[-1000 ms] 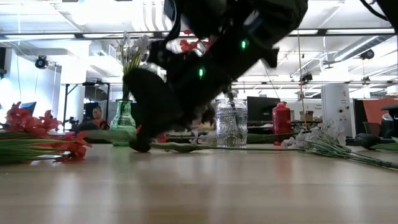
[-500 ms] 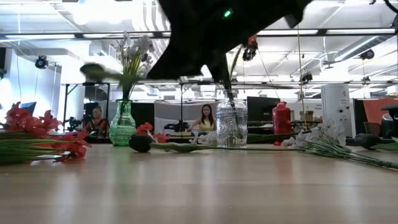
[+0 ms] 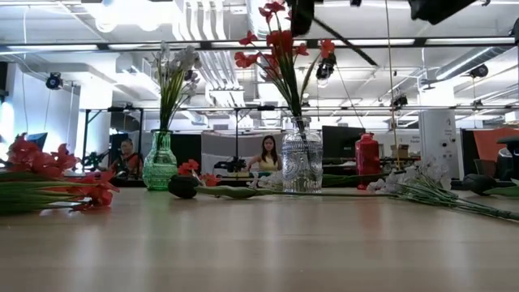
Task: Sort flowers into vase by color
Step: Put the left black flower into the red vase
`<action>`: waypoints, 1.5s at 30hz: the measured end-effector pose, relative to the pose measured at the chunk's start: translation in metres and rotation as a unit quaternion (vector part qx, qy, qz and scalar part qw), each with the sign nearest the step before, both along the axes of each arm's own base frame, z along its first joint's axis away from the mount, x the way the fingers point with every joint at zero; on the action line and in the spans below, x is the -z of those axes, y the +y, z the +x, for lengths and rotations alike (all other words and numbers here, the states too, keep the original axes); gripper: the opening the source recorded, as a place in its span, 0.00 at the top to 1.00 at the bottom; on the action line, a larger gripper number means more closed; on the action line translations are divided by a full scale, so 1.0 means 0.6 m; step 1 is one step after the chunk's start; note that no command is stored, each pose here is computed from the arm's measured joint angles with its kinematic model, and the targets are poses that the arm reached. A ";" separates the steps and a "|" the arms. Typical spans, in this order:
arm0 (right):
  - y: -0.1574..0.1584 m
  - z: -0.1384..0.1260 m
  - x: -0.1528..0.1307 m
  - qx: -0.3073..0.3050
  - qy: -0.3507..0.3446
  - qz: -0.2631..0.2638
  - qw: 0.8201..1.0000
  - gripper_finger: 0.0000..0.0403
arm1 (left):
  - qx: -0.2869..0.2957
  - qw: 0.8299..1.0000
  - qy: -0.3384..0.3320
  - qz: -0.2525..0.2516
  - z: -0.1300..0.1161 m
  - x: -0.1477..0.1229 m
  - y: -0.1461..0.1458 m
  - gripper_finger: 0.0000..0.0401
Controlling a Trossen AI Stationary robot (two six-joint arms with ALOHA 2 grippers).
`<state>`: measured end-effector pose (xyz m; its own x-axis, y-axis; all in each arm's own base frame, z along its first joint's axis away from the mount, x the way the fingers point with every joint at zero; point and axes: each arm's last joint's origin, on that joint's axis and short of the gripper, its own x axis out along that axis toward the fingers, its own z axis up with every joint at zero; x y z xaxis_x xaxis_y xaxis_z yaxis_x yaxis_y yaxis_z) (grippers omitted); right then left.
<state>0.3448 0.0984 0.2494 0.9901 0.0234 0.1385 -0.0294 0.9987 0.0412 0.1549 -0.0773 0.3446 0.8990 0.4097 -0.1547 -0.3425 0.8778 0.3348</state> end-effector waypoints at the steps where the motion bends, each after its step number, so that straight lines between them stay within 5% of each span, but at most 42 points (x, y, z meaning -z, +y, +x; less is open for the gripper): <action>1: -0.002 -0.005 -0.011 -0.001 -0.010 -0.011 1.000 0.97 | 0.000 1.000 0.001 0.001 0.000 0.000 0.000 1.00; 12: -0.081 -0.066 -0.097 0.089 -0.122 -0.126 0.981 0.97 | -0.009 1.000 0.001 0.005 0.001 0.001 0.000 1.00; 23: -0.210 -0.122 -0.132 0.272 -0.171 -0.213 0.923 0.97 | -0.012 1.000 0.006 0.015 0.003 0.003 0.000 1.00; 28: -0.287 -0.155 -0.124 0.346 -0.188 -0.193 0.899 0.97 | -0.011 1.000 0.010 0.021 0.004 0.004 -0.001 1.00; 38: -0.432 -0.219 -0.051 0.429 -0.164 -0.097 0.883 0.97 | -0.010 0.999 0.018 0.033 0.006 0.007 -0.002 1.00; 45: -0.476 -0.230 -0.024 0.471 -0.148 -0.112 0.862 0.97 | -0.010 0.999 0.019 0.035 0.007 0.007 -0.002 1.00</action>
